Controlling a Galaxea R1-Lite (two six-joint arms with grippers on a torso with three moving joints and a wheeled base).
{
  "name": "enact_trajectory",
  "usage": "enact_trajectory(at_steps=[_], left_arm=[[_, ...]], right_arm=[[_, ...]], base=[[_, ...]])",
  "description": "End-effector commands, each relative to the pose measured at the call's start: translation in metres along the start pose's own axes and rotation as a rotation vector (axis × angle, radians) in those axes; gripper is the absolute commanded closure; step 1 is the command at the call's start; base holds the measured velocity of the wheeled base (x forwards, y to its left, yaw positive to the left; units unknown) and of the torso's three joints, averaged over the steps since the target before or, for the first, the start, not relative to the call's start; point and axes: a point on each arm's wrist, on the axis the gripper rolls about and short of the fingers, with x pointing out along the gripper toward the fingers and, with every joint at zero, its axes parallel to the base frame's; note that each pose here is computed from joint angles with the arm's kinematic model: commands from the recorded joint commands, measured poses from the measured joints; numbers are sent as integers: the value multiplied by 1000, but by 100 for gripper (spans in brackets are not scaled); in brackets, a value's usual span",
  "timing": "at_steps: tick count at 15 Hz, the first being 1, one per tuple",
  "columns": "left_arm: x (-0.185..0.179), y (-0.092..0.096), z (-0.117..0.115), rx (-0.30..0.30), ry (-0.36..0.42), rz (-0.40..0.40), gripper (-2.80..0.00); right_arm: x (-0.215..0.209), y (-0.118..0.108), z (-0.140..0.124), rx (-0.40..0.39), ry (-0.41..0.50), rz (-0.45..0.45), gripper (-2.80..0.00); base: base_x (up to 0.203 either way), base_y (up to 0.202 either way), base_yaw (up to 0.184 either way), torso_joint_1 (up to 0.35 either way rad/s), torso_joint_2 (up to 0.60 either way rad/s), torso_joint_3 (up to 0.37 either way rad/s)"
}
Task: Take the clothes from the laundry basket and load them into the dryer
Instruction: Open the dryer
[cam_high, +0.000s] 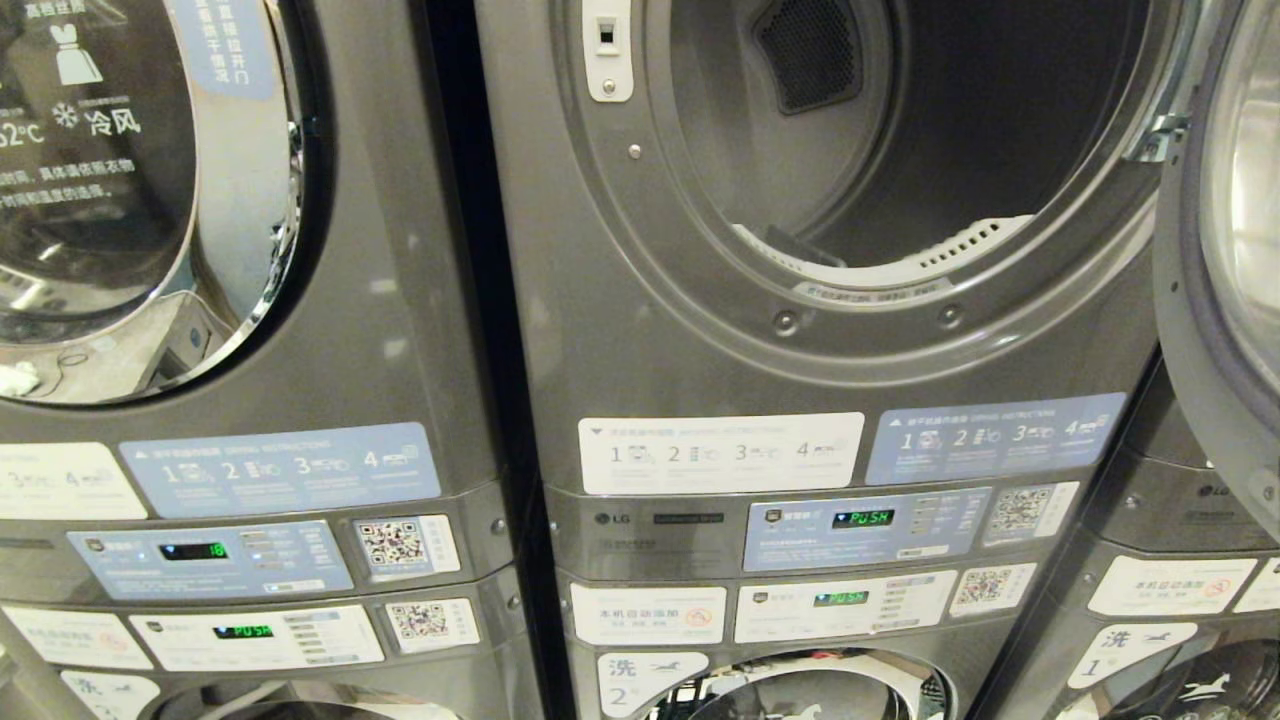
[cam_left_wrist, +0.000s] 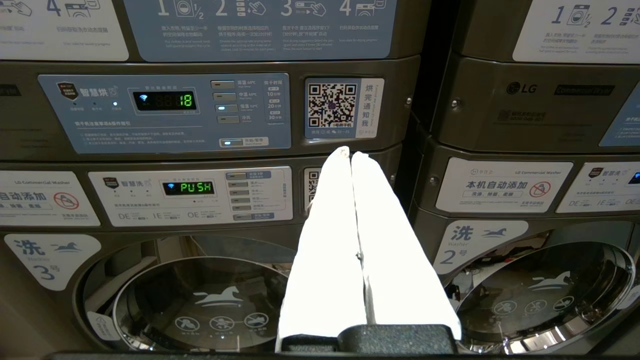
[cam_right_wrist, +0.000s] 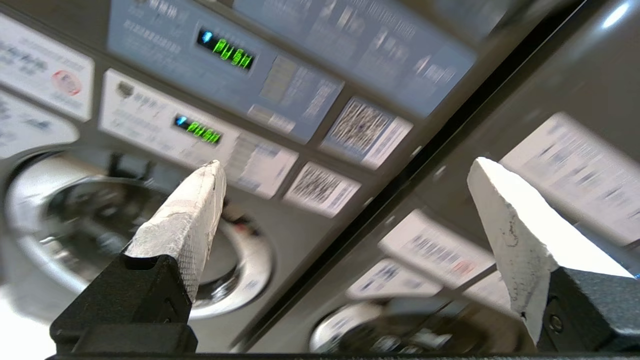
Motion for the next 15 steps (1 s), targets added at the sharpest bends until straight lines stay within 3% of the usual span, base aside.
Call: enact_trajectory(at_steps=[1,5,6,8,10,12,15], left_arm=[[0,0,0,-1,-1,0,0],[0,0,0,-1,-1,0,0],[0,0,0,-1,-1,0,0],[0,0,0,0,-1,0,0],[0,0,0,-1,-1,0,0],[0,0,0,-1,-1,0,0],[0,0,0,0,-1,0,0]], right_arm=[[1,3,-6,49,38,26,-280],[7,17,-23,161,-5,149,-280],[8,19,-24,236,-39,179,-280],[7,22,-27,366,3,261,-280],[5,27,-34,407,77,372,-280],[8,29,-36,404,148,343,-280],[11,29,-36,432,245,113,-280]], base=[[0,0,0,0,0,0],[0,0,0,0,0,0],[0,0,0,0,0,0],[0,0,0,0,0,0],[0,0,0,0,0,0],[0,0,0,0,0,0],[0,0,0,0,0,0]])
